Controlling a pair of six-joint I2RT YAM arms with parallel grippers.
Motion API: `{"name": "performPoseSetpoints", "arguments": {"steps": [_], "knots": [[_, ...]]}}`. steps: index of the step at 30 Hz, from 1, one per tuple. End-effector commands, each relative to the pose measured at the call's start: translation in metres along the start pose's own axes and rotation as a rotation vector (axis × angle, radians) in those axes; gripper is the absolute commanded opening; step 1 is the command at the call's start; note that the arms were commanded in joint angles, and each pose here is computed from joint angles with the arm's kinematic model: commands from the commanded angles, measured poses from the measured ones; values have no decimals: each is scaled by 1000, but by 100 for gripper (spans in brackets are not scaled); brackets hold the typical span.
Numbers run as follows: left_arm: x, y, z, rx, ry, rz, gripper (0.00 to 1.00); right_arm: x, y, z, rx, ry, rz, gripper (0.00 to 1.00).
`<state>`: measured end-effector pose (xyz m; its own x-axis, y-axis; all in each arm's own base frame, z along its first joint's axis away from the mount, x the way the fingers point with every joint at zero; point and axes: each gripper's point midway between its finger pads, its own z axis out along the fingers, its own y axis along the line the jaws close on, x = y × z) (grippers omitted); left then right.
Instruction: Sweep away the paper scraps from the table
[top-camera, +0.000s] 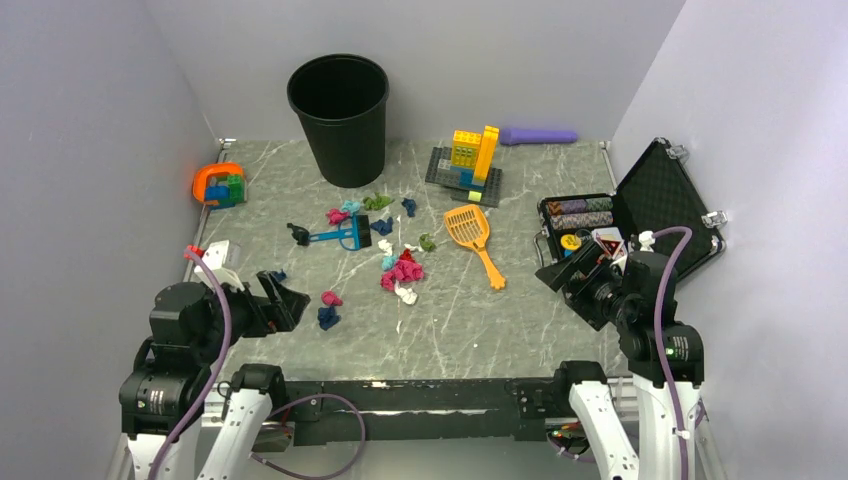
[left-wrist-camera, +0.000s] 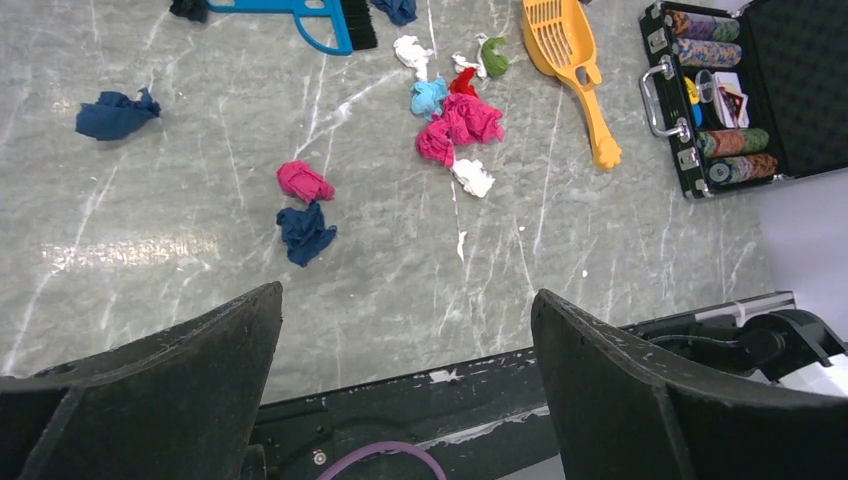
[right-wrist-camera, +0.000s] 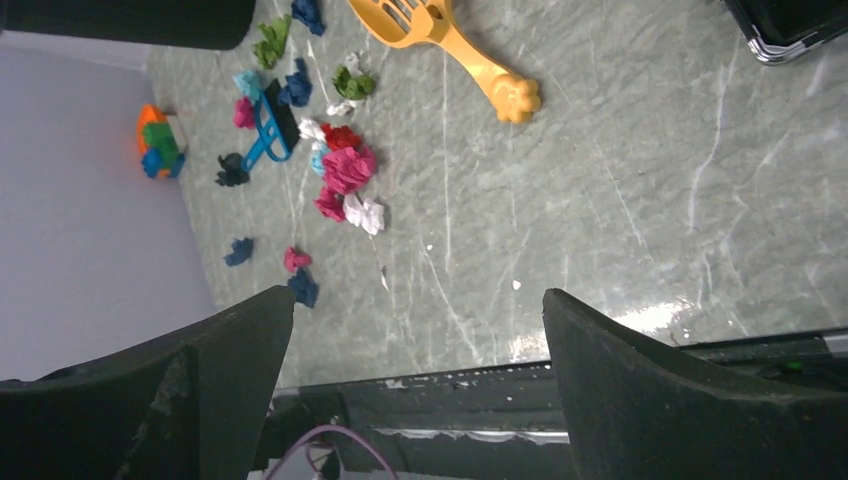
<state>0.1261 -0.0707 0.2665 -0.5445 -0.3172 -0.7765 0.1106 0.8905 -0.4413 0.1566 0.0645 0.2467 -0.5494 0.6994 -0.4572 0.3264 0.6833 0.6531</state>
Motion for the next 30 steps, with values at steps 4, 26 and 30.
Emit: {"name": "performPoseSetpoints", "arguments": {"steps": [4,26,30], "knots": [[8,-6,-2,32,3,-78,98,-10,-7,-17,63,-33,-130,100],[-39,-16,68,42,40,-270,98,-65,13,111,129,-3,-423,99],[-42,-13,85,39,51,-306,98,-43,17,156,197,72,-547,99]]}}
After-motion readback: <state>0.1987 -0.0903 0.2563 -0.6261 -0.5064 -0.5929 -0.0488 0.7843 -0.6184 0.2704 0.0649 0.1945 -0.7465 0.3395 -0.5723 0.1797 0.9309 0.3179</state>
